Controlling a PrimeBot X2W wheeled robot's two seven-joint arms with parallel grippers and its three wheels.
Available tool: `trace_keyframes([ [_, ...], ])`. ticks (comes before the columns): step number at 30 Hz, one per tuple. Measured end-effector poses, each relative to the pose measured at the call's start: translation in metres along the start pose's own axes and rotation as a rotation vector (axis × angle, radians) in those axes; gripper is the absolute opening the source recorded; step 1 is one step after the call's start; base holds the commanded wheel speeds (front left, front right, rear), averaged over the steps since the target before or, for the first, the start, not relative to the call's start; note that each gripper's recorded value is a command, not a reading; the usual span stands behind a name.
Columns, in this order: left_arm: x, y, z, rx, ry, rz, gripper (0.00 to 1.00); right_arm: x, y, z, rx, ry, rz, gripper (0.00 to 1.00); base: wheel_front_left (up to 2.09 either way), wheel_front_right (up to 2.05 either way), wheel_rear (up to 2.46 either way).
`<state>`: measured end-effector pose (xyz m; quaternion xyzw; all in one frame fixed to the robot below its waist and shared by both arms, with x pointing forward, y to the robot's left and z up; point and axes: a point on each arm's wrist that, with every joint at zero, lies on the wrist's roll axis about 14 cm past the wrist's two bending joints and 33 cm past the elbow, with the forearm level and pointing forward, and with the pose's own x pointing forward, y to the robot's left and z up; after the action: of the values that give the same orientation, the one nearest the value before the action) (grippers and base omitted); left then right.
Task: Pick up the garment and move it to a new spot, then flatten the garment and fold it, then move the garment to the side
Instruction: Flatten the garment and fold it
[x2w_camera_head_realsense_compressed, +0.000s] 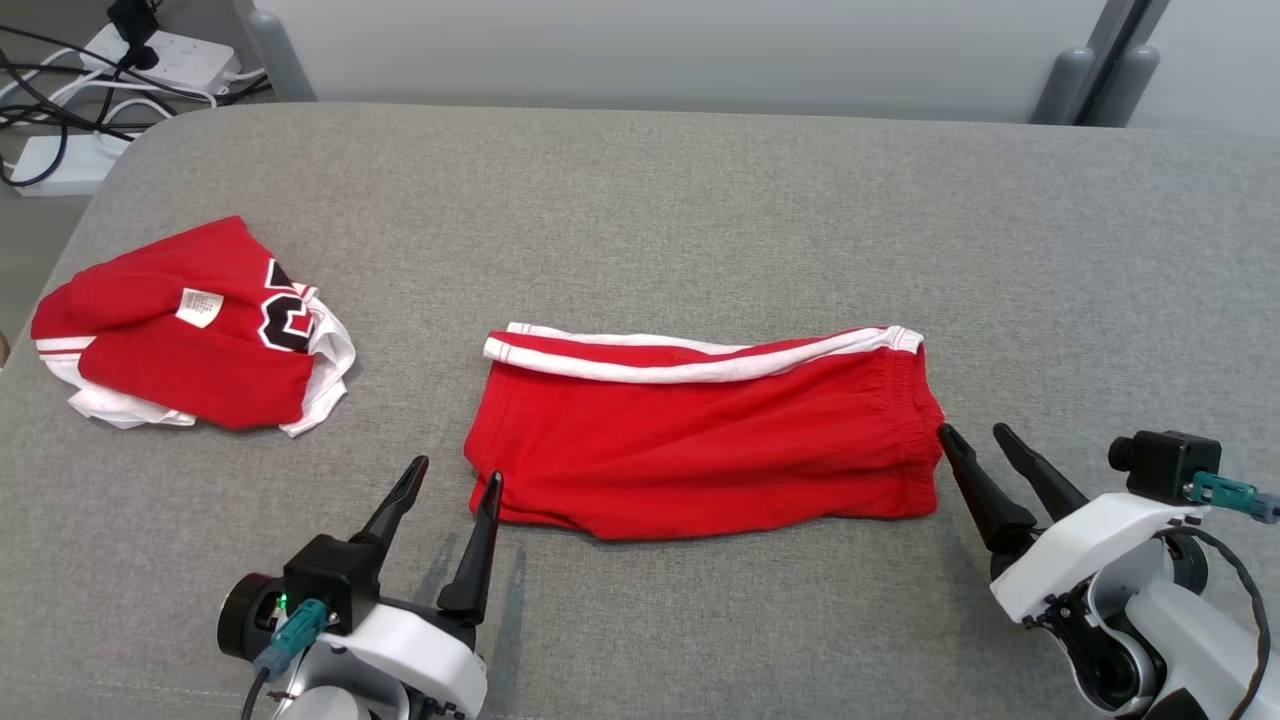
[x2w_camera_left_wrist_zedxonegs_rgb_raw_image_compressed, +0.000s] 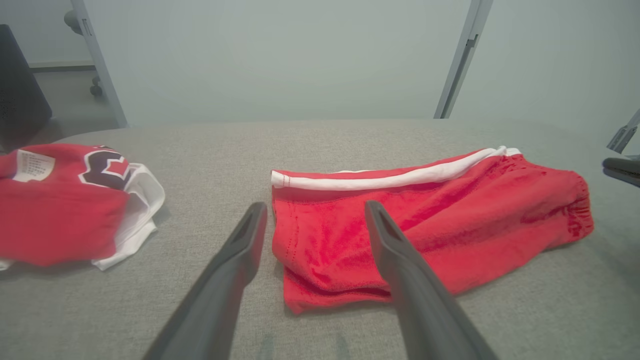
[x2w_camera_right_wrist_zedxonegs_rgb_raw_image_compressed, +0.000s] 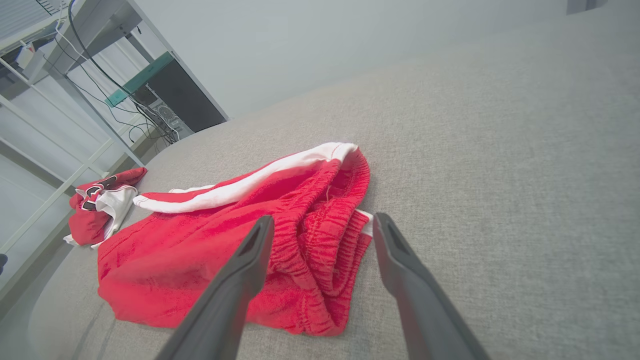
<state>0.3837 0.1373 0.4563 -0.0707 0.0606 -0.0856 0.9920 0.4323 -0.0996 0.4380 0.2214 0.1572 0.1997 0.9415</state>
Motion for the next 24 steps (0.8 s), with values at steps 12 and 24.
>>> trace_keyframes([
  [12, -0.008, 0.006, -0.002, 0.009, -0.008, 0.029, 1.0, 0.016, 0.002, -0.032, 0.088, 0.064, -0.036, 1.0, 0.0, 0.0, 0.0],
  [24, -0.01, 0.012, -0.005, -0.015, -0.003, 0.037, 1.0, 0.026, 0.007, -0.052, 0.241, 0.122, -0.066, 0.55, 0.0, 0.0, 0.0],
])
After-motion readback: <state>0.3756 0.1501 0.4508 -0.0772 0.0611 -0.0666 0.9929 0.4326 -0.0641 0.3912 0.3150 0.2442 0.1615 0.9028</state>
